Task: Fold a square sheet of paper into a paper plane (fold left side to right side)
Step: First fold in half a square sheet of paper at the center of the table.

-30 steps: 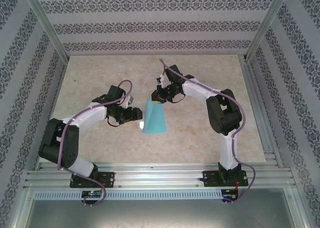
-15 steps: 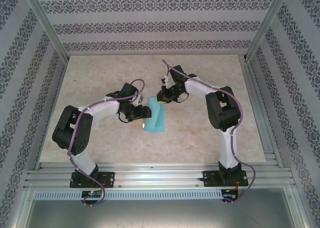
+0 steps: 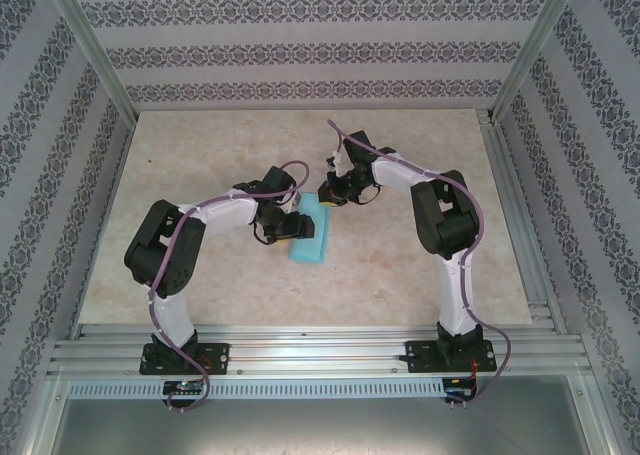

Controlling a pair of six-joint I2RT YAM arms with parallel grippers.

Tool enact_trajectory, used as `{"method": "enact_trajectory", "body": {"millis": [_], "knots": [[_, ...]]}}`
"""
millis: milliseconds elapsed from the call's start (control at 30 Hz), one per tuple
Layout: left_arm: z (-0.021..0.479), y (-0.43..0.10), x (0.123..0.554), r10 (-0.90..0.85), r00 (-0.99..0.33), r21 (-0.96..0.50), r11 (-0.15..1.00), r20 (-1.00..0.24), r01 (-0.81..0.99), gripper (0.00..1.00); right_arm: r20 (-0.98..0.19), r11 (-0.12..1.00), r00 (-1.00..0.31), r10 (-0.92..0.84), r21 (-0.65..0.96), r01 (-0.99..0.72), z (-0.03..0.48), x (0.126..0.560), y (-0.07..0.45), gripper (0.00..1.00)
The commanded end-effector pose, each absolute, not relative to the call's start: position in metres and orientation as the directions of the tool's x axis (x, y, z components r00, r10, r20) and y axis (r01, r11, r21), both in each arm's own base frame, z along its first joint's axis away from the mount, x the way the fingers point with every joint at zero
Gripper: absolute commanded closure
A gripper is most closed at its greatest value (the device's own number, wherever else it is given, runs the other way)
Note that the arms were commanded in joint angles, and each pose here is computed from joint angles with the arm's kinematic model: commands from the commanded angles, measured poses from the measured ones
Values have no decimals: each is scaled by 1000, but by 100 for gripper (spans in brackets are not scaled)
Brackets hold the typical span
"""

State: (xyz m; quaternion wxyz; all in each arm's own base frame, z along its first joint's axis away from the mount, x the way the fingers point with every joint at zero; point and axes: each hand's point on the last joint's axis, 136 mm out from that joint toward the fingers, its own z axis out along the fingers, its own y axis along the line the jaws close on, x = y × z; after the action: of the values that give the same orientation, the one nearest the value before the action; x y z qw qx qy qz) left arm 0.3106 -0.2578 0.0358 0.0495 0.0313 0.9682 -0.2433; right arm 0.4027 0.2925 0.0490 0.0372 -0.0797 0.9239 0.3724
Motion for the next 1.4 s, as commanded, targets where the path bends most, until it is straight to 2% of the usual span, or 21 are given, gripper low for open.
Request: {"method": "enact_trajectory", "body": {"millis": [0, 367, 633, 800, 1033, 1367], "knots": [[37, -261, 312, 31, -993, -449, 890, -113, 79, 32, -146, 724, -982, -120, 664, -187, 42, 413, 289, 92], [70, -257, 333, -33, -984, -496, 866, -174, 59, 28, -134, 734, -983, -128, 653, -185, 37, 410, 285, 92], [60, -251, 344, -41, -985, -460, 887, -166, 40, 28, -129, 735, -983, -129, 654, -182, 35, 410, 285, 92], [50, -249, 347, -44, -987, -444, 896, -157, 31, 30, -128, 737, -983, -128, 651, -181, 34, 410, 285, 91], [39, -247, 344, -37, -990, -426, 904, -134, 24, 40, -128, 742, -984, -123, 647, -177, 34, 413, 285, 91], [24, -250, 334, -17, -994, -412, 911, -104, 27, 41, -118, 752, -985, -128, 636, -174, 29, 413, 287, 90]]}}
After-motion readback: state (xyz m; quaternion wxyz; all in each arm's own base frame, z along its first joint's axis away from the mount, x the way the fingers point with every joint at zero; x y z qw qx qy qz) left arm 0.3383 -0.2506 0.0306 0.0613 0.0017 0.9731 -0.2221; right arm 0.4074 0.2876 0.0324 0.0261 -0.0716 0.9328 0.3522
